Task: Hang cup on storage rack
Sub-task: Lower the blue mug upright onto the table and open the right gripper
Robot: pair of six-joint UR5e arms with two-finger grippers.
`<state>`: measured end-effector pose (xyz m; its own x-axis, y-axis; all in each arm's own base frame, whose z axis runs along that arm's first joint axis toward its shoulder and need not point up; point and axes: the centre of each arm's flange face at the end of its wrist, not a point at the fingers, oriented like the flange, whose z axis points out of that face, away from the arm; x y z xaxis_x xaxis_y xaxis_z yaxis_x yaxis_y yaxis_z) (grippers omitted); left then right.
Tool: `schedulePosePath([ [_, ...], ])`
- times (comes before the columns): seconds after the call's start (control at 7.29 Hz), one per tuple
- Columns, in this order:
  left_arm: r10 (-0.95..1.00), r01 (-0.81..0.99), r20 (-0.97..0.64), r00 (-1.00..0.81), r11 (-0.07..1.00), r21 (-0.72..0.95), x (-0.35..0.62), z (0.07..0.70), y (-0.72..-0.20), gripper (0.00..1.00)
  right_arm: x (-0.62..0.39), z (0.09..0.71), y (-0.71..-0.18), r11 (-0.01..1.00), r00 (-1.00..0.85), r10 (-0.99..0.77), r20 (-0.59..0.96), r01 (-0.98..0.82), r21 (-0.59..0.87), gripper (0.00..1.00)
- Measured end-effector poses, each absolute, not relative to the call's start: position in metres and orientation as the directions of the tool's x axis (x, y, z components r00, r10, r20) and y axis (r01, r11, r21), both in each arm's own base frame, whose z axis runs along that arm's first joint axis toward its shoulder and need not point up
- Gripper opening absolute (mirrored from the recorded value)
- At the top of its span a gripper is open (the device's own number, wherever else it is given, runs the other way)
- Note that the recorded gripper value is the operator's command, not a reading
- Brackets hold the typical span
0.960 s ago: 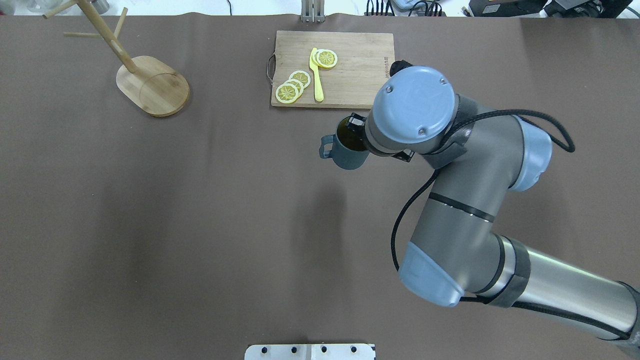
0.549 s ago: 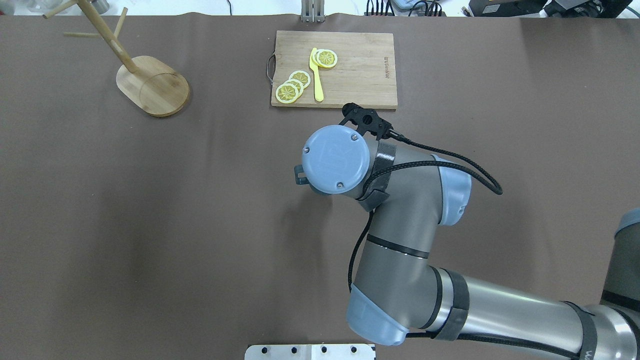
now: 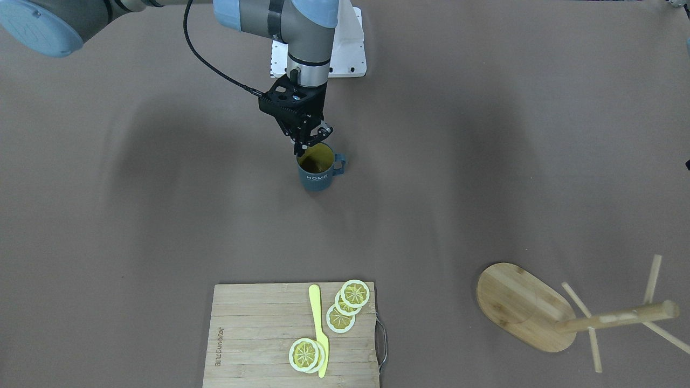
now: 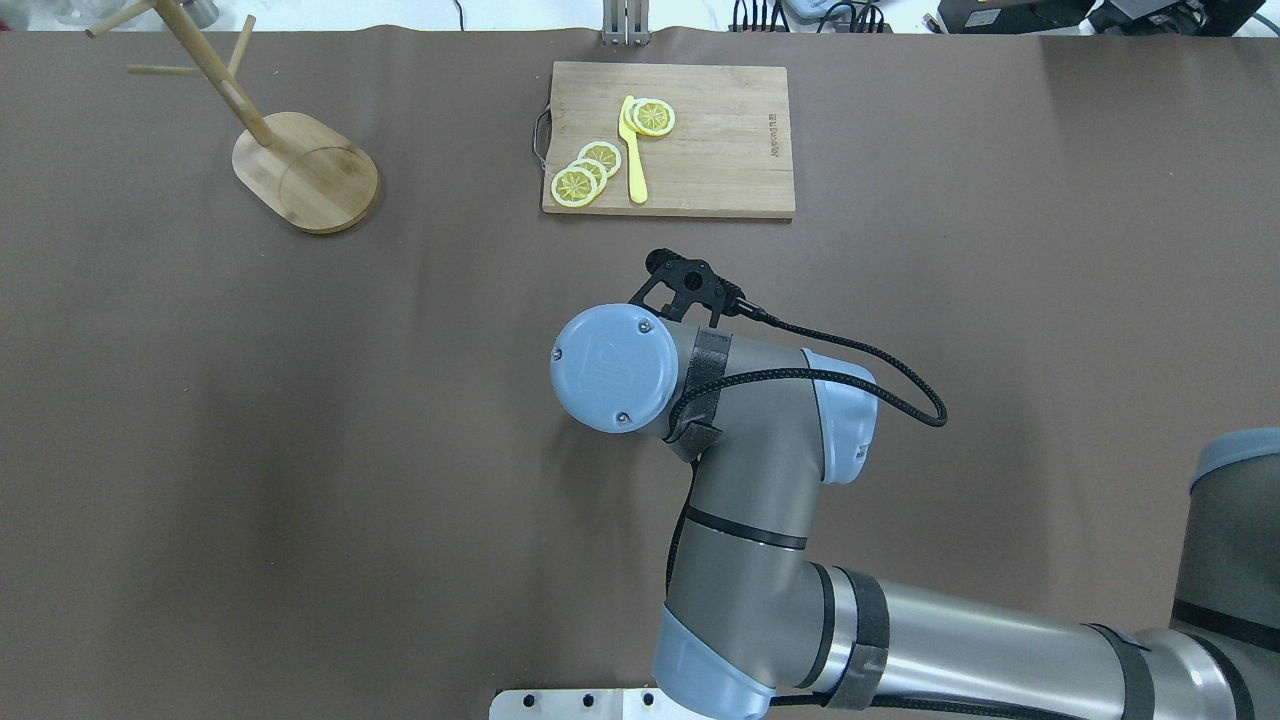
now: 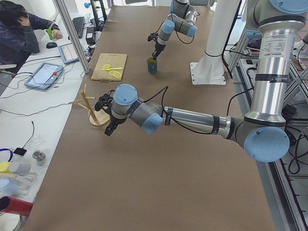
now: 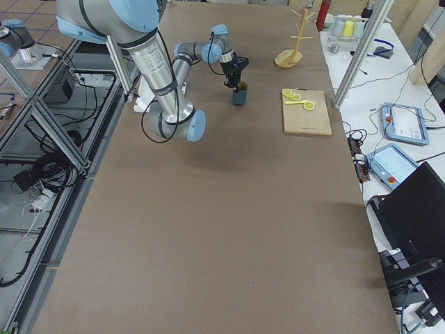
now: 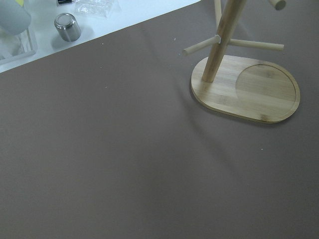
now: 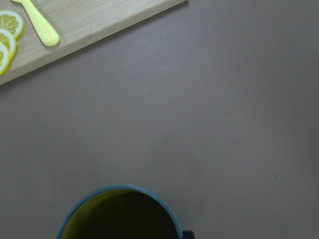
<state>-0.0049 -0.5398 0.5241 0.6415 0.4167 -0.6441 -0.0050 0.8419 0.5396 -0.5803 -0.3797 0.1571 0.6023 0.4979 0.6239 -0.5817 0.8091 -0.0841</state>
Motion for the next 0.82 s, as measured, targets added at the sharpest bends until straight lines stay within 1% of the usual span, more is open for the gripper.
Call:
schedulePosePath([
  [0.14, 0.416, -0.006, -0.645, 0.641, 0.843, 0.538, -0.004, 0.525, -0.542, 0.98, -0.582, 0.159, -0.38, 0.812, 0.608, 0.493, 0.622, -0.578, -0.079, 0.49],
  [0.27, 0.416, -0.007, -0.645, 0.641, 0.844, 0.537, -0.003, 0.526, -0.543, 0.98, -0.583, 0.16, -0.38, 0.814, 0.608, 0.489, 0.626, -0.576, -0.076, 0.99],
  [0.55, 0.418, -0.01, -0.645, 0.639, 0.844, 0.537, -0.001, 0.526, -0.543, 0.98, -0.579, 0.157, -0.387, 0.818, 0.611, 0.45, 0.651, -0.574, -0.026, 1.0],
  [0.82, 0.415, -0.006, -0.649, 0.638, 0.845, 0.535, 0.0, 0.524, -0.544, 0.98, -0.552, 0.146, -0.409, 0.823, 0.608, 0.404, 0.683, -0.567, 0.017, 1.0],
])
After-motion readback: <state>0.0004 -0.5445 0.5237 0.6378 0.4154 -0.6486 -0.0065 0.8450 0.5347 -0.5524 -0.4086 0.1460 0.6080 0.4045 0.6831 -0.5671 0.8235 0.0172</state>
